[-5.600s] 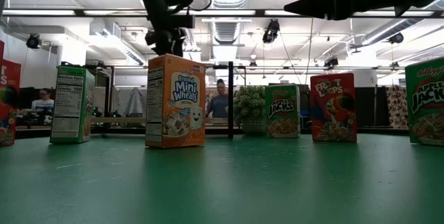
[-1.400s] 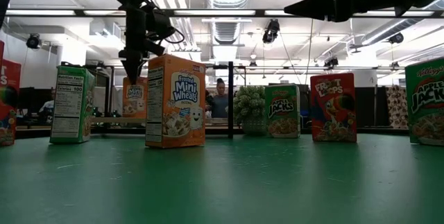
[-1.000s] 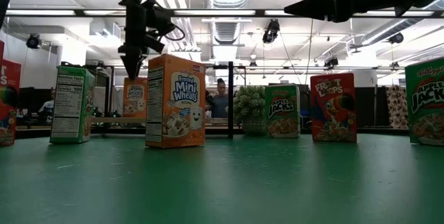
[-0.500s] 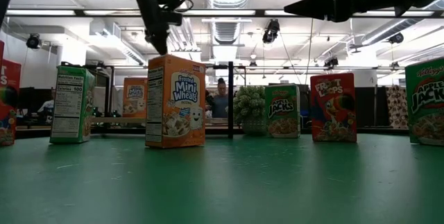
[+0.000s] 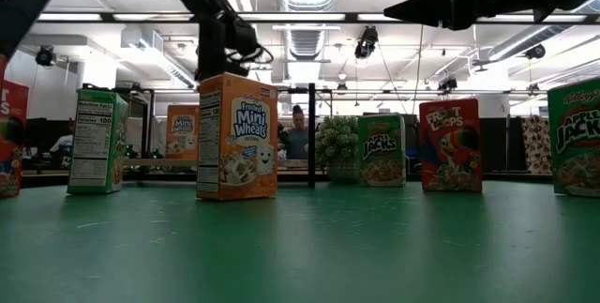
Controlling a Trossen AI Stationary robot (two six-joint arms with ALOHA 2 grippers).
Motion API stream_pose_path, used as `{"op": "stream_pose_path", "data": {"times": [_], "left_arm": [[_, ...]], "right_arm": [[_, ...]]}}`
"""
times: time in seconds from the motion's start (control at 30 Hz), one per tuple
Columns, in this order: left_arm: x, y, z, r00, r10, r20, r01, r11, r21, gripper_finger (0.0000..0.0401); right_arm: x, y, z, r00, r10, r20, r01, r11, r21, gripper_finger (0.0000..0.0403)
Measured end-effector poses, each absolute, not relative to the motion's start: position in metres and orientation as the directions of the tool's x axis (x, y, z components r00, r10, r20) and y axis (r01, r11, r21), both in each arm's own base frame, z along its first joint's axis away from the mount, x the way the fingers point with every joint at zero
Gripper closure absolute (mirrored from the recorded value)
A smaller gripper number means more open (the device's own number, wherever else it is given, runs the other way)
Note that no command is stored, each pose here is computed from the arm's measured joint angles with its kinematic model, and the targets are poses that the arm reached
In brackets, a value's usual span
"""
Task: Stack cereal on shelf
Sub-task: Put the top orange cereal box on the shelf
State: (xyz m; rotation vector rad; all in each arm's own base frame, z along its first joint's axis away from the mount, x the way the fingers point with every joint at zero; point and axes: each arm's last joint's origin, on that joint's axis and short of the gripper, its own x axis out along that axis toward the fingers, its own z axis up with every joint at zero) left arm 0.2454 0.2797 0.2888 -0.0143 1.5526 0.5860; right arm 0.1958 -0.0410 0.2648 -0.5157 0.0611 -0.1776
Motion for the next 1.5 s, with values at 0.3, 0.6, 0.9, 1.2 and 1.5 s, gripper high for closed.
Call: {"op": "stream_pose_path", "data": {"times": [0.3, 0.6, 0.9, 1.2, 1.5], "left_arm": [[0.243, 0.279, 0.288, -0.128, 0.344, -0.93, -0.364, 0.856, 0.366, 0.04], [0.237, 0.274, 0.288, -0.176, 0.293, -0.94, -0.377, 0.862, 0.339, 0.0401], [0.234, 0.27, 0.288, -0.21, 0.256, -0.944, -0.363, 0.876, 0.318, 0.0401], [0.235, 0.268, 0.294, -0.21, 0.256, -0.943, -0.357, 0.878, 0.318, 0.0401], [0.24, 0.245, 0.333, -0.15, 0.227, -0.962, -0.386, 0.883, 0.268, 0.0401]], "right_arm": [[0.196, -0.041, 0.265, 0.983, -0.184, -0.014, 0.153, 0.852, -0.501, 0.0394], [0.196, -0.041, 0.265, 0.983, -0.184, -0.014, 0.153, 0.852, -0.5, 0.0394], [0.196, -0.041, 0.265, 0.983, -0.184, -0.014, 0.153, 0.852, -0.5, 0.0394], [0.196, -0.041, 0.265, 0.983, -0.185, -0.014, 0.153, 0.852, -0.501, 0.0394], [0.196, -0.041, 0.265, 0.983, -0.184, -0.015, 0.152, 0.852, -0.501, 0.0394]]}}
